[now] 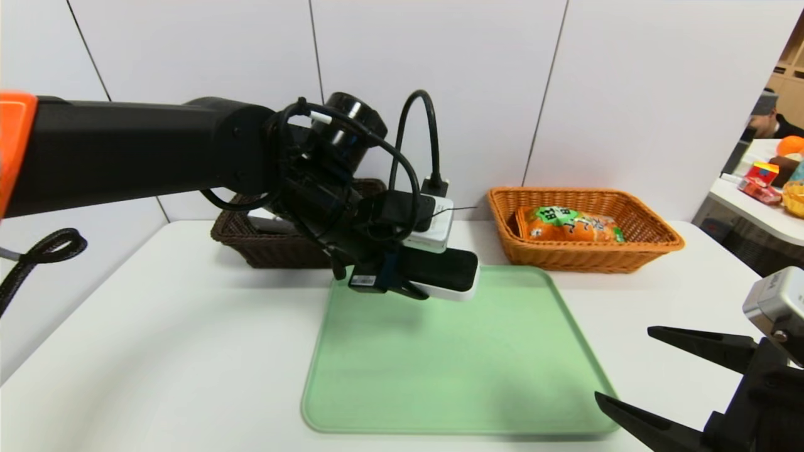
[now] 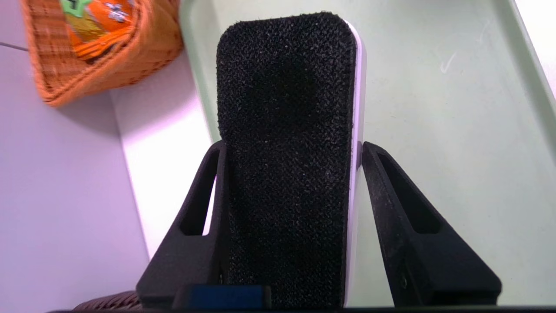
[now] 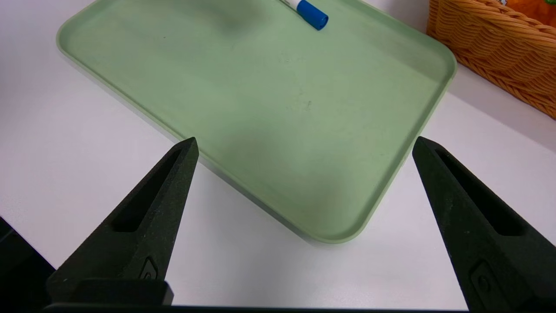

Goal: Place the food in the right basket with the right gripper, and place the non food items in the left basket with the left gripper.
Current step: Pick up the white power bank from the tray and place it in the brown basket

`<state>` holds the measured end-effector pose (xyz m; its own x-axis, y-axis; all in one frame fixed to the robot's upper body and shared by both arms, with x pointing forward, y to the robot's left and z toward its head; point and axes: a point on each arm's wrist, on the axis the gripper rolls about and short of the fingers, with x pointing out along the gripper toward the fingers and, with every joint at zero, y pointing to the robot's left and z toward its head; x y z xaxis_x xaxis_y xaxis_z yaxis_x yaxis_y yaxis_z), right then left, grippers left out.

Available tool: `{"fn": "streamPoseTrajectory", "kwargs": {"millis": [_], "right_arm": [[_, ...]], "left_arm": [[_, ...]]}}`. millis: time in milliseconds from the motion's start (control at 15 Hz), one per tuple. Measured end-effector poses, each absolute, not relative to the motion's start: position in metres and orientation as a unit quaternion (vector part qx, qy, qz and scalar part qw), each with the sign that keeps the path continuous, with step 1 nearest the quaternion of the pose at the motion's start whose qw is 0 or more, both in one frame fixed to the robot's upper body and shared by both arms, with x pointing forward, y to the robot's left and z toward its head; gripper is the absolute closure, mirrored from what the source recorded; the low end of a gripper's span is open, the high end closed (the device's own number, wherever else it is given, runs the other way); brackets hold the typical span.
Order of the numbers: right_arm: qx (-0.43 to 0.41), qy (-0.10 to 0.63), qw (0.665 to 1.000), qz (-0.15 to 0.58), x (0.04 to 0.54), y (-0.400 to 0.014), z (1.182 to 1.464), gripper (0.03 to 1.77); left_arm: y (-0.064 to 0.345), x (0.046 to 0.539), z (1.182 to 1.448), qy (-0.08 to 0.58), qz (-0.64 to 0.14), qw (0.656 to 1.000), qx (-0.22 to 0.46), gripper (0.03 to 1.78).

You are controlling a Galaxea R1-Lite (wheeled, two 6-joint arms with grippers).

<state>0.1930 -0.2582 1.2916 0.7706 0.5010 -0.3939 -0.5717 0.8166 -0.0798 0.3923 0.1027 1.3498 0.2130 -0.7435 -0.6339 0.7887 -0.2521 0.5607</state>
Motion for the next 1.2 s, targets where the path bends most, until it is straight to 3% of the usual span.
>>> {"fn": "streamPoseTrajectory", "kwargs": {"millis": [467, 733, 867, 1200], "right_arm": [[-0.100, 0.182, 0.935, 0.287, 0.193, -0.258, 1.291, 0.10], [-0.100, 0.182, 0.934, 0.289, 0.192, -0.258, 1.290, 0.10], [-0.101, 0.183, 0.934, 0.290, 0.192, -0.257, 1.290, 0.10], [-0.105, 0.182, 0.933, 0.292, 0.192, -0.257, 1.290, 0.10]], "left_arm": [[0.136, 0.388, 1.394, -0.005, -0.577, 0.661, 0.480, 0.88], [0.151, 0.405, 1.422, -0.031, -0.509, 0.716, 0.478, 0.88], [0.157, 0.421, 1.427, -0.043, -0.466, 0.747, 0.473, 0.88], [0.190, 0.450, 1.416, -0.002, -0.414, 0.777, 0.474, 0.88]]}}
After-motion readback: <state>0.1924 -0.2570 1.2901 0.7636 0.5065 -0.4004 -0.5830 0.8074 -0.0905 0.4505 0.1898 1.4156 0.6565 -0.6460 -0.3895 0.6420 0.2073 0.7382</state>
